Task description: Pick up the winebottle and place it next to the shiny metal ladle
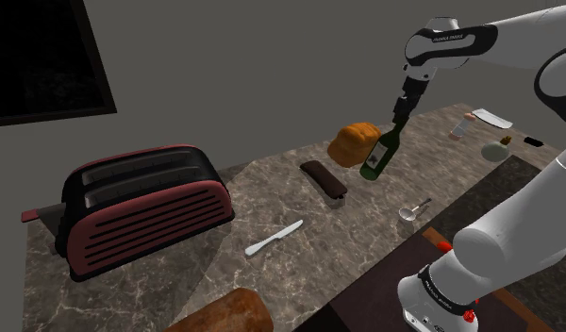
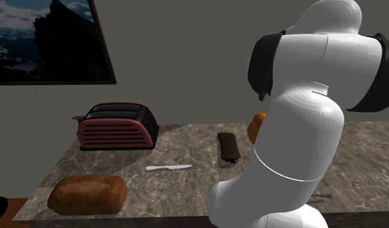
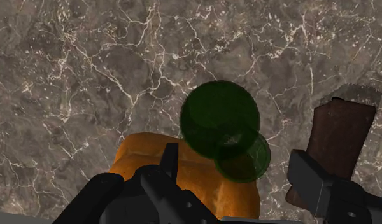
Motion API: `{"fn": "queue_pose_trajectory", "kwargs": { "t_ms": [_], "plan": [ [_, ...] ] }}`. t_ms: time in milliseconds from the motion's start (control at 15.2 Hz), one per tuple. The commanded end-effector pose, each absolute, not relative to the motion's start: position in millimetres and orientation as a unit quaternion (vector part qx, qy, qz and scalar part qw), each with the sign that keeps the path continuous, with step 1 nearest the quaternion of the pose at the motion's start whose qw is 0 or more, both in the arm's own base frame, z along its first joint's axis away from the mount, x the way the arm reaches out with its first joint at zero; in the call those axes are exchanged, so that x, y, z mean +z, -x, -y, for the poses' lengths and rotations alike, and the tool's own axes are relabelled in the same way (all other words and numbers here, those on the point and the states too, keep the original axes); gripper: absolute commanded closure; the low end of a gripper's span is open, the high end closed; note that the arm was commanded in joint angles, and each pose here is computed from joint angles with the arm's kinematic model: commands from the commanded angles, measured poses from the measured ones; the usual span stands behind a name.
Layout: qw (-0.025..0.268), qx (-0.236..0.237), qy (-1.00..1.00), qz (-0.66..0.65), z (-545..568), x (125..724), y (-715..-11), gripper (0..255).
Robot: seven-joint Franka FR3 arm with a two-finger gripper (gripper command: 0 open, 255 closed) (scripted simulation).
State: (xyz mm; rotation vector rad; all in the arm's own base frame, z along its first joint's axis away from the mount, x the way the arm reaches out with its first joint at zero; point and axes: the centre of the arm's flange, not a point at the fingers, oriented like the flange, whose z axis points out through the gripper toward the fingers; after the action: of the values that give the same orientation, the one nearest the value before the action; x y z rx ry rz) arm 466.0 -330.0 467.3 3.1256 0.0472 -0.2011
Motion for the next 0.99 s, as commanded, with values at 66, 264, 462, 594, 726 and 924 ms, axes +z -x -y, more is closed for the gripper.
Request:
{"fn": "queue_pose_trajectory", "kwargs": {
  "t_ms": [66,264,462,594,726,924],
  "plan": [
    [0.005,-0.064,-0.998,-0.015,330,467,-466,0],
    [0.005,-0.064,-0.998,-0.015,330,480,-468,0],
    [0.005,-0.064,-0.998,-0.015,329,517,-472,0],
    [0.005,-0.064,-0.998,-0.015,329,517,-472,0],
    [0.005,-0.064,-0.998,-0.015,329,517,-472,0],
    [0.005,-0.064,-0.998,-0.015,329,517,-472,0]
  ]
}}
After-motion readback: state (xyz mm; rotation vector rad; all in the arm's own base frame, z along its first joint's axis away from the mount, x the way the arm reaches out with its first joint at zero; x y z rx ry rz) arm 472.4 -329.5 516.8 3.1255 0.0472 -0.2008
